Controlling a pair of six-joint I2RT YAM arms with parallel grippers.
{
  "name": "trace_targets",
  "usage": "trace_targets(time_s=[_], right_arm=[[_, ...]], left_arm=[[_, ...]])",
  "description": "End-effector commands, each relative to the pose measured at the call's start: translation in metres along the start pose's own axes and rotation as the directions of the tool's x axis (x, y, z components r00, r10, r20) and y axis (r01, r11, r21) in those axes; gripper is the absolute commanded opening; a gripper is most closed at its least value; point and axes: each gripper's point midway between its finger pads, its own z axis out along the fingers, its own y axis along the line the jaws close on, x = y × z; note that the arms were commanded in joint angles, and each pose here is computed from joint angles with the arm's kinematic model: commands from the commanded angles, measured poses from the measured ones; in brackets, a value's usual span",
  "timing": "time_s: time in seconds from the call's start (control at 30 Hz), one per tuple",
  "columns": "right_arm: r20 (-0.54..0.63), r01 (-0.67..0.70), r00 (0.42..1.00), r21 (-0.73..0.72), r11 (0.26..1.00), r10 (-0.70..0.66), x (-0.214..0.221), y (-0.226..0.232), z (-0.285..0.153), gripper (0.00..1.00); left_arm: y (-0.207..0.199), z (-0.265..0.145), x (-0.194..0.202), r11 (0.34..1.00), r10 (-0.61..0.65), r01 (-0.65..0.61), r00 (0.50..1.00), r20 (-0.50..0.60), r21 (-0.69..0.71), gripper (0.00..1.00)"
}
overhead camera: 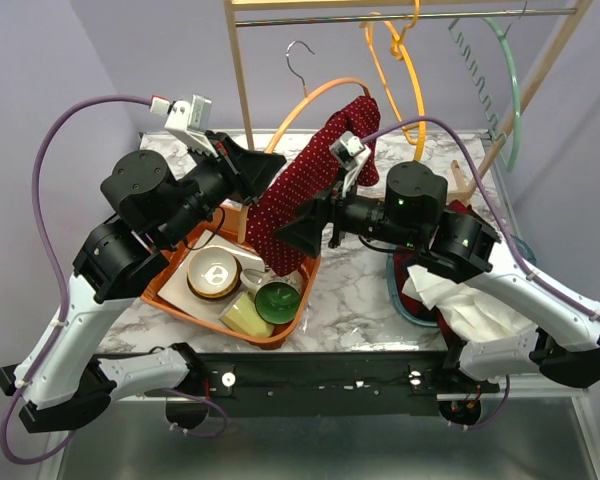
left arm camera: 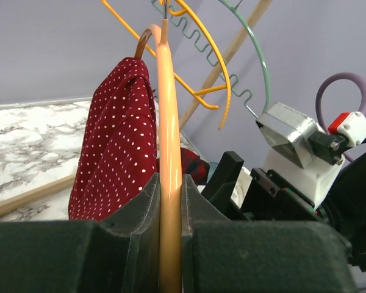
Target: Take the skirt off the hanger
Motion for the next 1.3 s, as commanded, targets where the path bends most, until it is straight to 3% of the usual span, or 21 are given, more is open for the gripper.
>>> trace_targets(time_s=[0.0, 0.17, 0.2, 0.27, 0.3, 0.47, 0.6, 0.73, 0.93, 1.13, 1.27], right_arm=[[0.031, 0.028, 0.999, -0.042, 0.999, -0.027, -0.002, 0.011, 0.013, 0.85], [0.016, 0.01, 1.0, -0.052, 0.999, -0.009, 0.006, 0.011, 0.021, 0.79], [0.012, 0.006, 1.0, -0.047, 0.999, -0.006, 0.007, 0.01, 0.021, 0.55], [0.019, -0.001, 1.0, -0.007, 1.0, 0.002, 0.005, 0.004, 0.017, 0.28], [0.022, 0.0, 1.0, 0.001, 1.0, 0.0, 0.005, 0.003, 0.014, 0.01], [0.129, -0.024, 0.991, 0.045, 0.999, 0.018, -0.017, 0.001, -0.021, 0.01], [0.286, -0.051, 0.958, 0.09, 0.995, 0.023, -0.053, 0.0, -0.08, 0.01], [0.343, -0.052, 0.939, 0.088, 0.995, 0.019, -0.067, 0.006, -0.125, 0.0], [0.406, -0.044, 0.914, 0.106, 0.993, -0.002, -0.083, 0.009, -0.182, 0.01], [0.512, -0.005, 0.858, 0.09, 0.996, -0.042, -0.105, 0.019, -0.236, 0.01], [0.619, 0.022, 0.783, 0.071, 0.997, -0.061, -0.124, 0.026, -0.27, 0.01]], left_arm=[[-0.03, -0.011, -0.043, 0.992, -0.055, 0.038, 0.989, 0.141, 0.116, 0.0], [-0.032, -0.011, -0.044, 0.991, -0.059, 0.041, 0.988, 0.146, 0.125, 0.0], [-0.028, -0.01, -0.043, 0.993, -0.052, 0.036, 0.988, 0.146, 0.11, 0.0], [-0.02, -0.008, -0.039, 0.998, -0.023, 0.014, 0.99, 0.136, 0.069, 0.0], [-0.015, -0.009, -0.039, 0.999, -0.014, 0.008, 0.99, 0.141, 0.043, 0.0], [-0.002, -0.014, -0.042, 0.999, 0.035, -0.032, 0.986, 0.161, -0.018, 0.0], [0.024, -0.02, -0.044, 0.981, 0.136, -0.113, 0.979, 0.149, -0.157, 0.0], [0.044, -0.027, -0.049, 0.949, 0.202, -0.159, 0.969, 0.14, -0.27, 0.0], [0.054, -0.031, -0.055, 0.924, 0.244, -0.19, 0.961, 0.128, -0.332, 0.0], [0.06, -0.024, -0.053, 0.908, 0.269, -0.214, 0.957, 0.11, -0.361, 0.0], [0.06, -0.021, -0.055, 0.903, 0.28, -0.224, 0.954, 0.108, -0.366, 0.0]])
